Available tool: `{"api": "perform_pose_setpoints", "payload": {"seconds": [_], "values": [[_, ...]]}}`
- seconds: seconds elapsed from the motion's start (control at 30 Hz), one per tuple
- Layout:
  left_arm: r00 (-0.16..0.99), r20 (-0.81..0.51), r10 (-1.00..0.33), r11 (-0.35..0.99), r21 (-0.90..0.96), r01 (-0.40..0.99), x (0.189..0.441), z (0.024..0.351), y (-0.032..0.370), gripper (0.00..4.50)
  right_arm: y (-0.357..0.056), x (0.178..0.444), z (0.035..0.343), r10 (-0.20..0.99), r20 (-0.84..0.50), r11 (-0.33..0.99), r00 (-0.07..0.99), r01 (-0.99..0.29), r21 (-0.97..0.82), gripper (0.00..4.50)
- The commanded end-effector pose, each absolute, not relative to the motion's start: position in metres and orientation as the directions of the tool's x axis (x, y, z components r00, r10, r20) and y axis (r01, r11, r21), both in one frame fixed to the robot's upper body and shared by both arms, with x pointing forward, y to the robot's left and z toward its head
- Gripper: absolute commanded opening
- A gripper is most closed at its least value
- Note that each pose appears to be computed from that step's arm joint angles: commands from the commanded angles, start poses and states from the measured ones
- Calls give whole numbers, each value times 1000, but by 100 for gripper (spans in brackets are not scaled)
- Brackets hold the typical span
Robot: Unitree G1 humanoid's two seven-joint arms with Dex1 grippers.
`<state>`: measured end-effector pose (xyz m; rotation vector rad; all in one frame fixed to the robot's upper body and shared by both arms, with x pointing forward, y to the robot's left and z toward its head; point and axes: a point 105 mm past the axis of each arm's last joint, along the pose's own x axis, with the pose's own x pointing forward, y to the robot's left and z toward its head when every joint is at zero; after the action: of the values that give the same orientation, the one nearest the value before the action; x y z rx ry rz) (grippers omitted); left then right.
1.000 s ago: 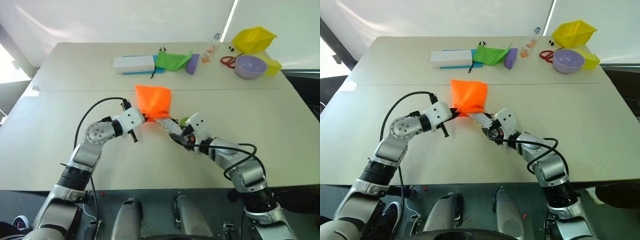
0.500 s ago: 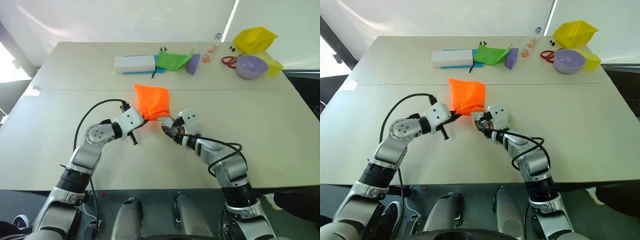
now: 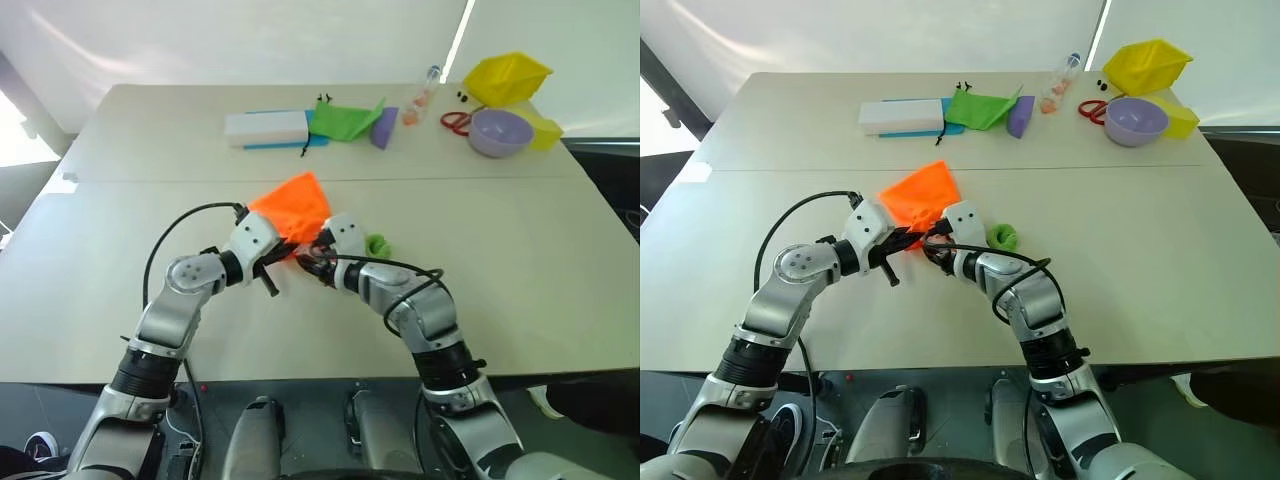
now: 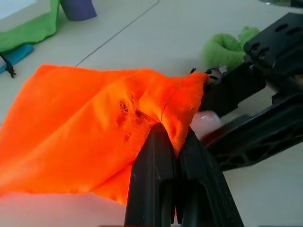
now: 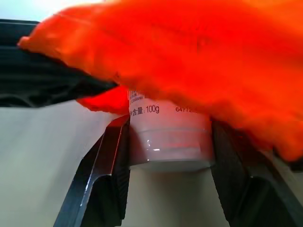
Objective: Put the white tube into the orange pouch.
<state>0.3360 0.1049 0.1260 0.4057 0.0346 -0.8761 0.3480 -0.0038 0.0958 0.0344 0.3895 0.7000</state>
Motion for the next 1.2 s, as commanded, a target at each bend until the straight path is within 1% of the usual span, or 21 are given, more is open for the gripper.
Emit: {"api": "perform_pose_setpoints", "payload": {"seconds": [0.03, 0.2, 0.43, 0.67, 0.83, 0.93, 0.97, 1.0, 1.07, 1.1, 1.2], "values": [[649, -167, -742, 573, 345, 743, 332, 134, 107, 0, 12, 351, 110, 670, -282, 739, 686, -653, 165, 180], [642, -179, -745, 559, 358, 748, 329, 132, 107, 0, 17, 353, 106, 667, -295, 733, 684, -673, 97, 180], [638, -184, -747, 553, 361, 751, 329, 131, 106, 0, 25, 365, 108, 649, -269, 752, 712, -654, 84, 180], [637, -179, -749, 552, 363, 751, 329, 131, 105, 0, 22, 379, 106, 605, -271, 785, 749, -617, 50, 180], [643, -181, -744, 557, 364, 747, 329, 130, 105, 0, 36, 366, 105, 680, -259, 716, 686, -697, 35, 180], [645, -181, -742, 557, 368, 744, 330, 130, 105, 0, 38, 362, 107, 705, -243, 698, 666, -713, 71, 180], [646, -181, -741, 558, 367, 744, 330, 130, 106, 0, 38, 361, 108, 715, -242, 689, 656, -719, 86, 281], [648, -181, -740, 560, 367, 743, 330, 130, 106, 0, 37, 361, 108, 713, -241, 690, 658, -719, 81, 321], [652, -188, -735, 562, 369, 740, 330, 128, 107, 0, 36, 357, 110, 729, -240, 674, 641, -734, 85, 423], [654, -192, -732, 563, 369, 739, 330, 127, 108, 0, 37, 354, 111, 744, -236, 659, 625, -745, 103, 445], [659, -200, -725, 563, 379, 735, 331, 125, 110, 0, 34, 342, 117, 785, -232, 607, 574, -788, 102, 445]]}}
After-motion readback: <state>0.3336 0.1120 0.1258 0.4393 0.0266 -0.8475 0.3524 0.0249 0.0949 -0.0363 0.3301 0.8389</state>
